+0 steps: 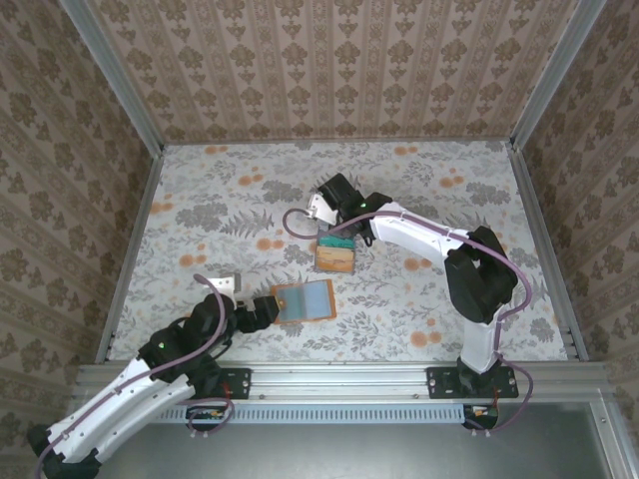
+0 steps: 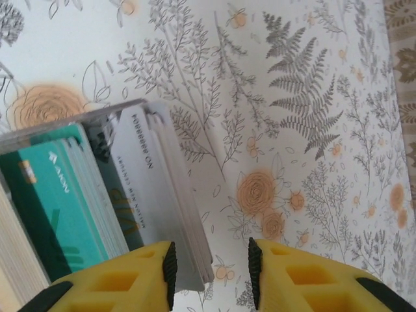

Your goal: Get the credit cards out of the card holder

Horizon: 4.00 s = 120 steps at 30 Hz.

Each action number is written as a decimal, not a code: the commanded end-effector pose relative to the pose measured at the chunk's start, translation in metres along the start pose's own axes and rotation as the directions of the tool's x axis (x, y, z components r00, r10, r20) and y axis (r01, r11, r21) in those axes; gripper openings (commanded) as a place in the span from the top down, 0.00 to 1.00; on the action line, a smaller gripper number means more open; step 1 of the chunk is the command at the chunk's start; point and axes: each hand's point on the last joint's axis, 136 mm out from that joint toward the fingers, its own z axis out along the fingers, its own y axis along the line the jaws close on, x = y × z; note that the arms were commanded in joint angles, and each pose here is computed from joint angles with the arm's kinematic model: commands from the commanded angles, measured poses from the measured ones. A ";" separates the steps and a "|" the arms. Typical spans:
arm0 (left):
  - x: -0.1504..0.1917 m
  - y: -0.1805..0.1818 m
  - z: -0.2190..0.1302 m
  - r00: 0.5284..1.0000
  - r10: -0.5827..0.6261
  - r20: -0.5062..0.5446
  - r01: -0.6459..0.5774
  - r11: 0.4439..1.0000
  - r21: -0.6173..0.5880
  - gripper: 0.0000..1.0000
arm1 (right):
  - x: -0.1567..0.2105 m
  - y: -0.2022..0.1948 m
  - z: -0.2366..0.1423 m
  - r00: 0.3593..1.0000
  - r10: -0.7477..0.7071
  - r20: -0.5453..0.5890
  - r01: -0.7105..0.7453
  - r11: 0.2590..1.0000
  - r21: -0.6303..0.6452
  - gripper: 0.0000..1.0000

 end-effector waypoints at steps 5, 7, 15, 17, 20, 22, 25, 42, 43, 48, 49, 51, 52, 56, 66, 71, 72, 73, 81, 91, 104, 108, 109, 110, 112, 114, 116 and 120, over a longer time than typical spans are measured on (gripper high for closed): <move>0.004 -0.009 0.009 1.000 -0.008 -0.030 0.009 0.999 0.035 0.00 | -0.025 -0.005 -0.068 0.945 0.284 0.160 -0.277 0.959 -0.063 0.61; 0.005 -0.011 0.013 0.999 -0.011 -0.040 0.013 0.999 0.038 0.00 | -0.027 0.000 -0.080 0.910 0.372 0.182 -0.360 0.928 -0.095 0.61; 0.011 -0.017 0.028 0.996 -0.025 -0.084 0.028 0.999 0.038 0.01 | -0.002 0.051 -0.098 0.700 0.700 0.143 -0.633 0.701 -0.330 0.61; 0.014 -0.018 0.033 0.995 -0.032 -0.097 0.036 0.999 0.036 0.02 | 0.005 0.070 -0.098 0.648 0.752 0.122 -0.662 0.635 -0.398 0.56; 0.017 -0.020 0.040 0.992 -0.052 -0.117 0.057 0.998 0.039 0.06 | 0.016 0.091 -0.098 0.598 0.797 0.083 -0.698 0.569 -0.436 0.57; 0.021 -0.022 0.045 0.990 -0.064 -0.129 0.070 0.997 0.044 0.09 | 0.022 0.107 -0.093 0.583 0.811 0.049 -0.714 0.540 -0.446 0.59; 0.027 -0.023 0.051 0.985 -0.085 -0.149 0.094 0.994 0.054 0.15 | 0.027 0.133 -0.085 0.586 0.811 0.011 -0.719 0.525 -0.456 0.66; 0.047 -0.017 0.063 0.977 -0.088 -0.196 0.096 0.995 0.034 0.38 | 0.036 0.201 -0.033 0.536 0.824 -0.181 -0.797 0.424 -0.430 0.72; 0.048 -0.018 0.064 0.976 -0.089 -0.198 0.098 0.995 0.036 0.38 | 0.037 0.202 -0.031 0.538 0.822 -0.186 -0.798 0.426 -0.426 0.73; 0.052 -0.015 0.067 0.973 -0.088 -0.212 0.094 0.995 0.018 0.39 | 0.041 0.207 -0.028 0.536 0.820 -0.201 -0.806 0.426 -0.410 0.73; 0.053 -0.014 0.067 0.972 -0.087 -0.216 0.093 0.996 0.014 0.39 | 0.043 0.207 -0.027 0.531 0.822 -0.204 -0.810 0.423 -0.405 0.73; 0.053 -0.013 0.068 0.971 -0.087 -0.220 0.091 0.996 0.009 0.39 | 0.042 0.208 -0.027 0.531 0.823 -0.203 -0.810 0.421 -0.409 0.73; 0.054 -0.013 0.069 0.971 -0.087 -0.223 0.091 0.996 0.008 0.39 | 0.042 0.208 -0.027 0.531 0.823 -0.203 -0.810 0.421 -0.409 0.73; 0.058 -0.013 0.072 0.967 -0.084 -0.240 0.087 0.996 0.003 0.39 | 0.041 0.210 -0.027 0.534 0.819 -0.210 -0.809 0.422 -0.410 0.73; 0.062 -0.018 0.078 0.962 -0.076 -0.263 0.080 0.997 0.004 0.39 | 0.042 0.217 -0.024 0.538 0.813 -0.224 -0.810 0.424 -0.406 0.74; 0.059 -0.026 0.079 0.963 -0.075 -0.259 0.086 0.996 0.032 0.39 | 0.040 0.221 -0.023 0.540 0.809 -0.231 -0.809 0.424 -0.408 0.74; 0.058 -0.027 0.079 0.963 -0.075 -0.258 0.087 0.996 0.034 0.38 | 0.040 0.221 -0.023 0.541 0.809 -0.231 -0.808 0.424 -0.408 0.74; 0.058 -0.028 0.078 0.964 -0.075 -0.256 0.088 0.995 0.040 0.38 | 0.040 0.222 -0.024 0.542 0.808 -0.233 -0.808 0.424 -0.409 0.74; 0.048 -0.036 0.073 0.974 -0.073 -0.216 0.094 0.992 0.089 0.36 | 0.038 0.221 -0.024 0.546 0.805 -0.233 -0.806 0.429 -0.407 0.74; 0.047 -0.039 0.072 0.974 -0.069 -0.218 0.092 0.991 0.101 0.36 | 0.035 0.220 -0.024 0.549 0.803 -0.234 -0.805 0.432 -0.407 0.74; 0.043 -0.042 0.067 0.977 -0.053 -0.207 0.078 0.990 0.115 0.15 | 0.038 0.221 -0.023 0.544 0.805 -0.236 -0.809 0.430 -0.400 0.74; 0.038 -0.053 0.066 0.979 -0.047 -0.198 0.080 0.983 0.163 0.19 | 0.037 0.218 -0.024 0.538 0.812 -0.226 -0.812 0.428 -0.397 0.74; 0.036 -0.058 0.065 0.980 -0.046 -0.194 0.081 0.980 0.179 0.19 | 0.038 0.217 -0.025 0.534 0.816 -0.222 -0.815 0.427 -0.393 0.74; 0.034 -0.062 0.064 0.981 -0.044 -0.190 0.081 0.978 0.194 0.19 | 0.039 0.214 -0.026 0.528 0.822 -0.213 -0.818 0.424 -0.390 0.74; 0.031 -0.068 0.064 0.982 -0.037 -0.185 0.077 0.974 0.213 0.19 | 0.040 0.208 -0.028 0.511 0.838 -0.191 -0.826 0.418 -0.379 0.74; 0.030 -0.073 0.064 0.983 -0.031 -0.182 0.072 0.972 0.225 0.18 | 0.043 0.200 -0.032 0.497 0.852 -0.163 -0.833 0.417 -0.363 0.72; 0.029 -0.077 0.065 0.983 -0.026 -0.182 0.068 0.971 0.230 0.19 | 0.048 0.191 -0.036 0.483 0.865 -0.136 -0.842 0.417 -0.342 0.72; 0.030 -0.089 0.071 0.983 -0.010 -0.185 0.057 0.967 0.248 0.19 | 0.060 0.175 -0.044 0.438 0.895 -0.086 -0.865 0.393 -0.311 0.71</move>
